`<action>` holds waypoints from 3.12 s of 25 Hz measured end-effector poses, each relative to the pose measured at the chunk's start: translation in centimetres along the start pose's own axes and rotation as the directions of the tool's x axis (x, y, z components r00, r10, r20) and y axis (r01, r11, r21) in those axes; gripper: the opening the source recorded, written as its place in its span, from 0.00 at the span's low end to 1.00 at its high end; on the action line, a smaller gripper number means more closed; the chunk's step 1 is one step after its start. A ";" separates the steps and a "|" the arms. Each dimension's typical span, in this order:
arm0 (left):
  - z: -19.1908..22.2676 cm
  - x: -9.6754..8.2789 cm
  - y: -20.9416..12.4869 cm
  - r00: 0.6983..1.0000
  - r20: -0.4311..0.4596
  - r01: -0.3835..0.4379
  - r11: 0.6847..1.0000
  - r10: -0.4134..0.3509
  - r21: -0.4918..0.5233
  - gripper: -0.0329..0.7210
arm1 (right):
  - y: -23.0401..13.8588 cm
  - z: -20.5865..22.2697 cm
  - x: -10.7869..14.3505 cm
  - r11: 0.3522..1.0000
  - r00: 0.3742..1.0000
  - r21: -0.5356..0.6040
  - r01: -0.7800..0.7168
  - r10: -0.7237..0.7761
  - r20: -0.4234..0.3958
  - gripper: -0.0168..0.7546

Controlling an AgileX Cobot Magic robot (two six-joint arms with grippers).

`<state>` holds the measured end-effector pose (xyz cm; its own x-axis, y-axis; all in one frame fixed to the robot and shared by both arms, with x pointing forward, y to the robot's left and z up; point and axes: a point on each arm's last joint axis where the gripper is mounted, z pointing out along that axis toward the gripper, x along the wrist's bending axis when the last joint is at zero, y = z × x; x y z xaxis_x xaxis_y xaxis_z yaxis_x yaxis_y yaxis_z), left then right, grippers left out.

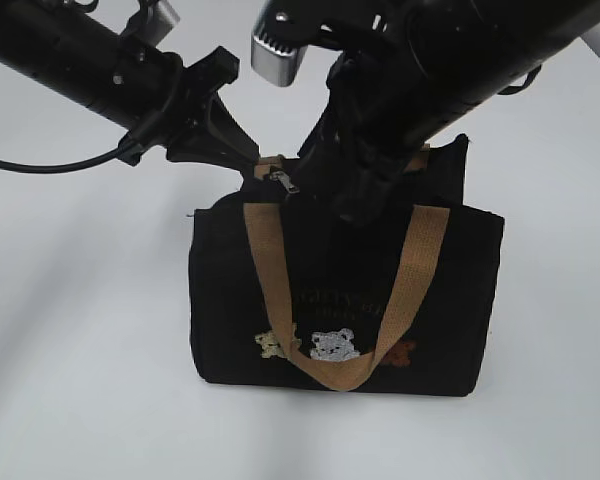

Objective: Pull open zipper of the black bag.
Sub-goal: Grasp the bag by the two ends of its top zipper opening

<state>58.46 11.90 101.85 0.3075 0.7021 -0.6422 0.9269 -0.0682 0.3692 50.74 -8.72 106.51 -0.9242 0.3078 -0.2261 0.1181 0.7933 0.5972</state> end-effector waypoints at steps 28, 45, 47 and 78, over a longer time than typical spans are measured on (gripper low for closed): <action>0.0 0.0 0.0 1.000 0.001 -0.001 1.000 0.001 0.004 0.08 | -0.4 1.8 -0.1 1.000 0.999 0.022 -0.009 0.010 -0.031 0.27; 0.0 0.0 0.0 1.000 0.001 -0.001 1.000 0.001 0.005 0.08 | -0.9 1.8 -0.2 0.998 1.000 0.067 0.004 -0.003 -0.016 0.14; 0.0 0.0 0.0 1.000 0.001 -0.001 1.000 0.001 0.005 0.08 | -0.9 1.8 -0.1 0.997 1.000 0.071 0.004 -0.002 -0.022 0.04; 0.0 -0.1 -0.1 1.000 0.006 -0.001 1.000 0.001 0.014 0.08 | -0.5 0.9 -0.1 0.999 1.000 0.037 -0.002 0.002 -0.005 0.27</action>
<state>58.33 11.87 101.84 0.3093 0.6980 -0.6459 0.9296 -0.0790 0.3599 51.14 -8.64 105.57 -0.9257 0.3069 -0.2211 0.1333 0.8117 0.5687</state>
